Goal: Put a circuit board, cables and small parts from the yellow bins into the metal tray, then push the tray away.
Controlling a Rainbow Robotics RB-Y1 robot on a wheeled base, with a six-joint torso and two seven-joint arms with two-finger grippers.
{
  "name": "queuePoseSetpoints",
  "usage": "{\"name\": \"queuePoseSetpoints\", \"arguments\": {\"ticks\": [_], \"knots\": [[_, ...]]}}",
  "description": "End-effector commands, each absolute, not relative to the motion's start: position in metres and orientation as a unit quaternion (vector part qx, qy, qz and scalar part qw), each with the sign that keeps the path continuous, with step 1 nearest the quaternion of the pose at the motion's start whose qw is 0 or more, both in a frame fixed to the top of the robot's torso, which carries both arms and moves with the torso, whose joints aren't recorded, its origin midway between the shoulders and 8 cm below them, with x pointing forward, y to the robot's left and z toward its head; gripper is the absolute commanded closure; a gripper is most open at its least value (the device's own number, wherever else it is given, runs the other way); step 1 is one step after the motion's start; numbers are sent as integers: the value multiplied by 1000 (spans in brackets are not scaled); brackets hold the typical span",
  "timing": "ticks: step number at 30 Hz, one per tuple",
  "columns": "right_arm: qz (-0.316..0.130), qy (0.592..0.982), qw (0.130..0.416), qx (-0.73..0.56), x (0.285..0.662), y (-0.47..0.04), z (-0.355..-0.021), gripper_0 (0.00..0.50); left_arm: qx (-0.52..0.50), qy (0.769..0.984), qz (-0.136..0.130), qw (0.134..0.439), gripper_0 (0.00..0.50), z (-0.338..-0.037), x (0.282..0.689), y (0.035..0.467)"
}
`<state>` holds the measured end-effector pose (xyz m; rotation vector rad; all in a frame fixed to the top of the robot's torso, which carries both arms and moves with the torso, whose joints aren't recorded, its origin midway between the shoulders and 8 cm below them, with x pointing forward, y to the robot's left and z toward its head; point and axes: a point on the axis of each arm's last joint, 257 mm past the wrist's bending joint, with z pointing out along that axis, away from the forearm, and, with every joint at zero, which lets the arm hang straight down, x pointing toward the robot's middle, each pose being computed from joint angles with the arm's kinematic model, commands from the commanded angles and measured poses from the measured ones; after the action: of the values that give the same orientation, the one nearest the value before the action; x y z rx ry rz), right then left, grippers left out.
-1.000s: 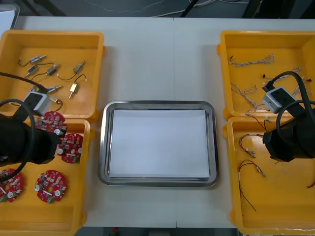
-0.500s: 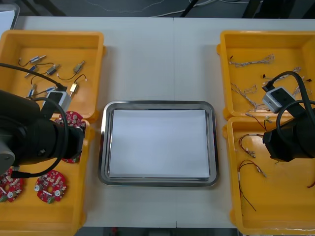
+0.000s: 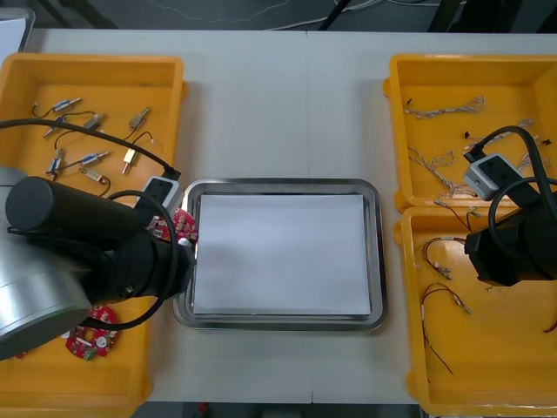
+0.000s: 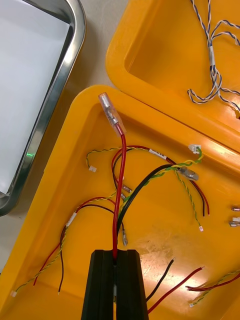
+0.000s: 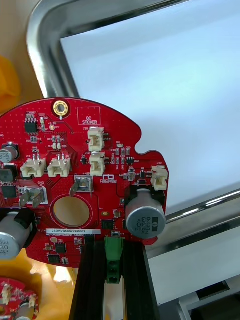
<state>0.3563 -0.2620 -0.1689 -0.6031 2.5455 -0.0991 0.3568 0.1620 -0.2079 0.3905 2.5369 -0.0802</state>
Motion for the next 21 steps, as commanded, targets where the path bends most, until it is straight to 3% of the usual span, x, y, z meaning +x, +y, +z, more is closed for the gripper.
{"name": "queuePoseSetpoints", "arguments": {"ticks": [1,10,21], "knots": [[-58,930,264,-248,359,-266,-160,500,118,941,-55,314,500,-207,374,139],[-58,930,264,-248,359,-266,-160,500,113,939,-80,315,500,-223,387,116],[-58,930,264,-248,359,-266,-160,500,132,946,-88,282,500,-246,363,97]]}}
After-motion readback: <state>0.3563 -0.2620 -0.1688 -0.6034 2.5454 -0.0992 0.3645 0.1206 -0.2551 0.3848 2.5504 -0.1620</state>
